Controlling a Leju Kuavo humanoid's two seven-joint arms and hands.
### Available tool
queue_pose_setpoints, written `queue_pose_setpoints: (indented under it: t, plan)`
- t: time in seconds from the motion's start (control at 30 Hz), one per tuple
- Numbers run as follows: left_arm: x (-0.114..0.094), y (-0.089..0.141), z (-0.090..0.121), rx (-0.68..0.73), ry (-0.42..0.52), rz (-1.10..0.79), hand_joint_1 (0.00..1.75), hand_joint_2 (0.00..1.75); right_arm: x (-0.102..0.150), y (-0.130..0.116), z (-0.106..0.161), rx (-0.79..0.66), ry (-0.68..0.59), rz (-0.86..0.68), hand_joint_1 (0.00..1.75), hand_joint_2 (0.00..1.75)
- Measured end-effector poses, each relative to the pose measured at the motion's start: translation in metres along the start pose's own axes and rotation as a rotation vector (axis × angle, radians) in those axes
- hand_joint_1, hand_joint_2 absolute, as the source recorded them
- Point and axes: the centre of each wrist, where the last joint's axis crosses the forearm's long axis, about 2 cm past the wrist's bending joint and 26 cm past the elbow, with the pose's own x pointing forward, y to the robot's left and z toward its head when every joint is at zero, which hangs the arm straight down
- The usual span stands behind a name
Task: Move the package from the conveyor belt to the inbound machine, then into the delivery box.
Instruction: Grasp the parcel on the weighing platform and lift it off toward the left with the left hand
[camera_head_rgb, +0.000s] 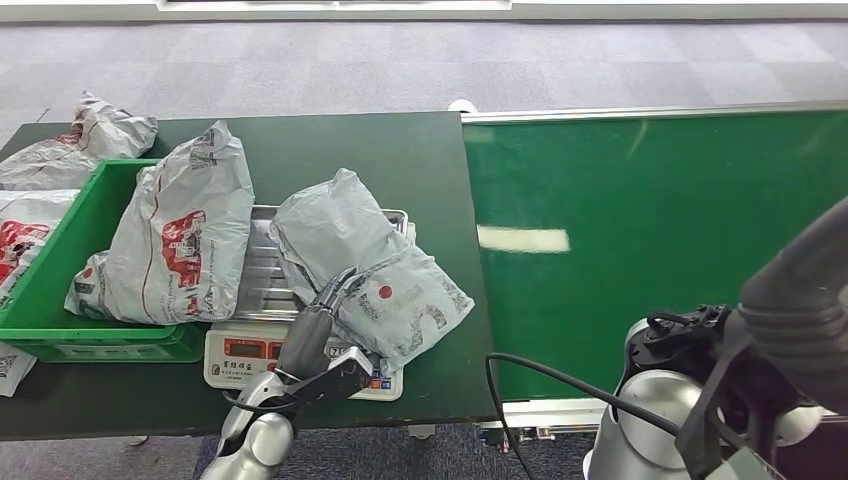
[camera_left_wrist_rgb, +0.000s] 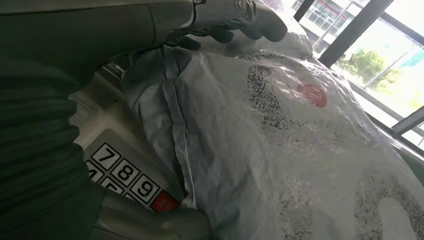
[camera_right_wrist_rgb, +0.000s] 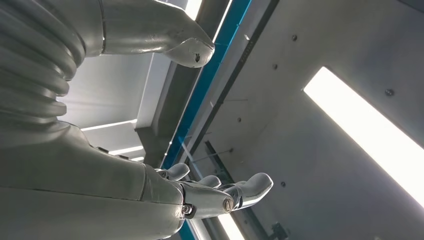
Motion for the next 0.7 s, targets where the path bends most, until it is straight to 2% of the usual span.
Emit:
queue_pose_setpoints:
  t: [0.37, 0.5, 0.7]
  plan:
    - [-0.005, -0.005, -0.008, -0.035, 0.017, -0.065, 0.0, 1.75, 0.0, 0.0, 0.0, 0.001, 0.0, -0.001, 0.0, 1.75]
    - [-0.005, -0.009, -0.017, -0.047, 0.008, -0.118, 1.75, 1.75, 0.0, 0.0, 0.0, 0.001, 0.001, -0.001, 0.0, 1.75]
    - [-0.002, -0.012, -0.026, -0.035, 0.004, -0.146, 1.75, 1.75, 0.0, 0.0, 0.001, 0.005, -0.001, 0.003, 0.0, 1.75]
